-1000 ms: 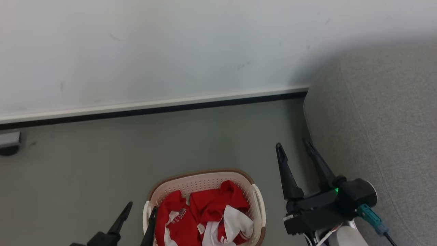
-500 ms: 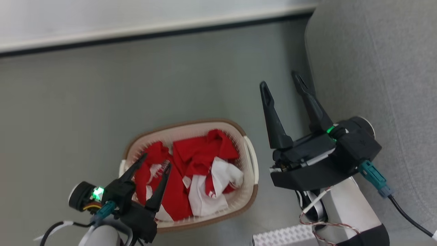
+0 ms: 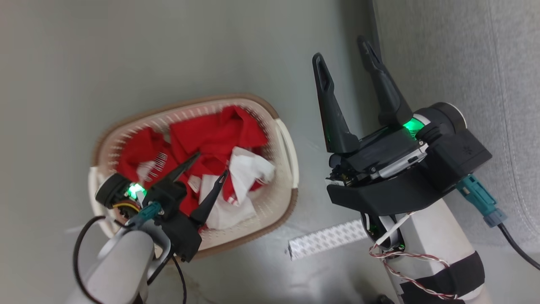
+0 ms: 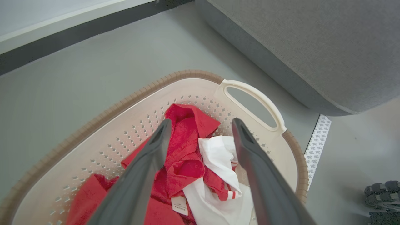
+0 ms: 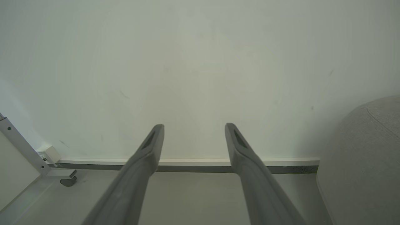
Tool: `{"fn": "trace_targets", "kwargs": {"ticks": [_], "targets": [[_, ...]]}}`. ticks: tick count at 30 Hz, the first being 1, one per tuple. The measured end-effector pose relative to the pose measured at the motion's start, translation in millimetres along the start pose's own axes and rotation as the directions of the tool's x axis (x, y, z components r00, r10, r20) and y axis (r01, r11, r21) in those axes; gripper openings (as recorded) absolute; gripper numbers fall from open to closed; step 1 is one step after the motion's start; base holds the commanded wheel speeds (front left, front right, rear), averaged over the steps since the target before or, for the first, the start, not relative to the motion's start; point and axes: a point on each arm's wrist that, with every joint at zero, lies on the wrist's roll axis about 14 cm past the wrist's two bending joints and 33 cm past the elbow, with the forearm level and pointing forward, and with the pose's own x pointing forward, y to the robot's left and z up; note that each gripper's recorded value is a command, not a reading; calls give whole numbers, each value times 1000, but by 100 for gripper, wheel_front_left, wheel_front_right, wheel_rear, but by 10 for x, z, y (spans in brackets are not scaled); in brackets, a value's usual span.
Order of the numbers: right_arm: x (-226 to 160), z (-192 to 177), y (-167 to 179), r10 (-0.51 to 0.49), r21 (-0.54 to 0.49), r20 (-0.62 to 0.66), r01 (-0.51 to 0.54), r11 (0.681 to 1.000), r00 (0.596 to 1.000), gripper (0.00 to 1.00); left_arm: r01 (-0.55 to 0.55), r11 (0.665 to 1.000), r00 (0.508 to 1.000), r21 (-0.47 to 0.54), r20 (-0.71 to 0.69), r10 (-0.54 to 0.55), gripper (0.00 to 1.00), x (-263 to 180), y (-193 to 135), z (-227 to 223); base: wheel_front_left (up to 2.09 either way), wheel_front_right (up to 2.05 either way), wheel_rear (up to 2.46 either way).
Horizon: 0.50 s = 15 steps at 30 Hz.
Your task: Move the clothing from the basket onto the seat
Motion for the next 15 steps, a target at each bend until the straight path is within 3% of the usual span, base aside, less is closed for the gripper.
{"fn": "trace_targets", "kwargs": {"ticks": [8, 15], "targets": [[-104, -337, -290, -74, 40, -67, 76, 996, 995, 100, 141, 987, 986, -73, -85, -147, 100, 361, -311, -539, 0, 0, 0], [-195, -508, -387, -99, 47, -113, 105, 993, 989, 100, 165, 979, 971, -116, -157, -182, 100, 551, -393, -907, 0, 0, 0]]}}
